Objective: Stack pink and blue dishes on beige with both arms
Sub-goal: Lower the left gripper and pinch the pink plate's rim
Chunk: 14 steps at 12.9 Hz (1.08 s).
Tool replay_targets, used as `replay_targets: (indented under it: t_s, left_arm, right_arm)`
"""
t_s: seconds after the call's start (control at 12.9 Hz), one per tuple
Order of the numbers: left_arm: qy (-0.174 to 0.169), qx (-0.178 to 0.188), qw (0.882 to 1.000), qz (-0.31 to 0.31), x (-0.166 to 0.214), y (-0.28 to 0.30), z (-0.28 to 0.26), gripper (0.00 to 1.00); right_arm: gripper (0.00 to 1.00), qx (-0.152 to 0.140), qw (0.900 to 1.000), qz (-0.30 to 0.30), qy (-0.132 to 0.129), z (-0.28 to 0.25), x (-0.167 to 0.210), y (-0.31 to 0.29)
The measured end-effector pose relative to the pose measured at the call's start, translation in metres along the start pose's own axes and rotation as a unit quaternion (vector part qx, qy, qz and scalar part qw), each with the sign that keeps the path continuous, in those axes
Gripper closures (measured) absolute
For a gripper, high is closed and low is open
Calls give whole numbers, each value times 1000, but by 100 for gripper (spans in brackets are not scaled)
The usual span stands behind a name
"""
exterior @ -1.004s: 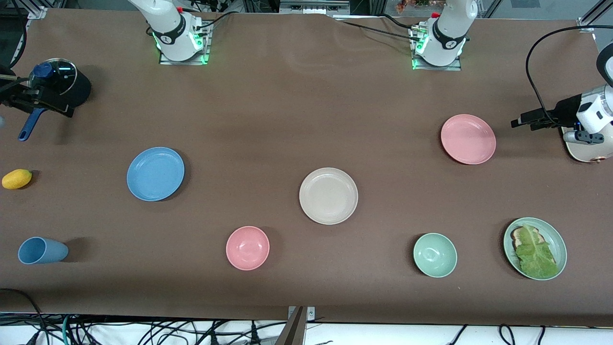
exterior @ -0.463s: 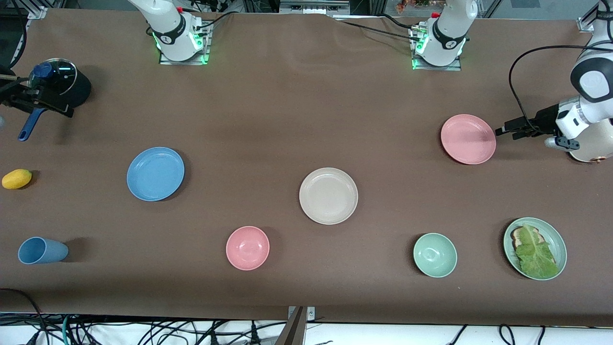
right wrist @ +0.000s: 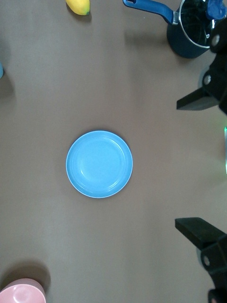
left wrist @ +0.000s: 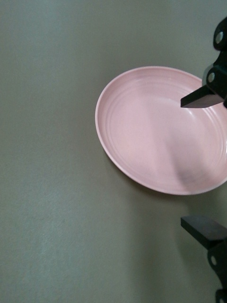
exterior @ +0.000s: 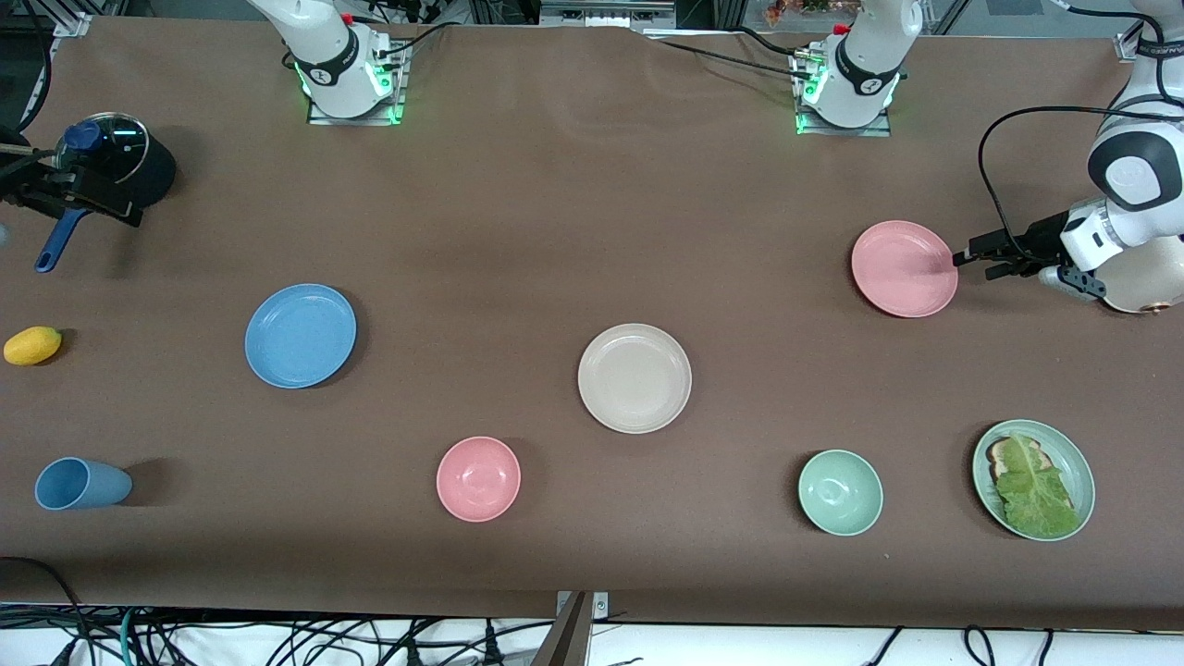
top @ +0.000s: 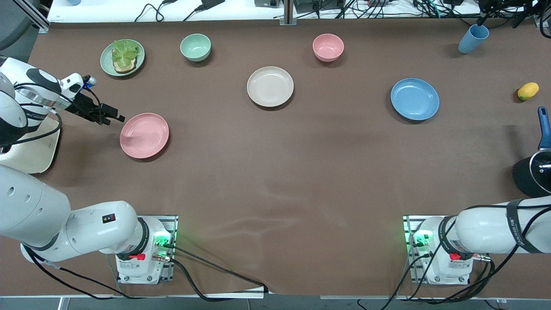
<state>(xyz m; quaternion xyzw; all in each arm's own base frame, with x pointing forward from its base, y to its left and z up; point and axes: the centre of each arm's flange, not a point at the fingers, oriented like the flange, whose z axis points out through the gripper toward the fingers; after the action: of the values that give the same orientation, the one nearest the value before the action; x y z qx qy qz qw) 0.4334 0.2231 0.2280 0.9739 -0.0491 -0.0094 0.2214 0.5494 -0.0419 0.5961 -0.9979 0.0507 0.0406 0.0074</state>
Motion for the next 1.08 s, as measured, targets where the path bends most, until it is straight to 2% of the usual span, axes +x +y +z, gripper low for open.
replay_targets:
  t_s: [0.54,1.08]
  left_arm:
    - [0,29,999,16,-4,-18,24,0]
    - [44,-2,999,-32,-31,-16,54,0]
  right_arm:
    - [0,0,1000,0,0,0,0,0]
    - [0,0,1000,0,0,0,0,0]
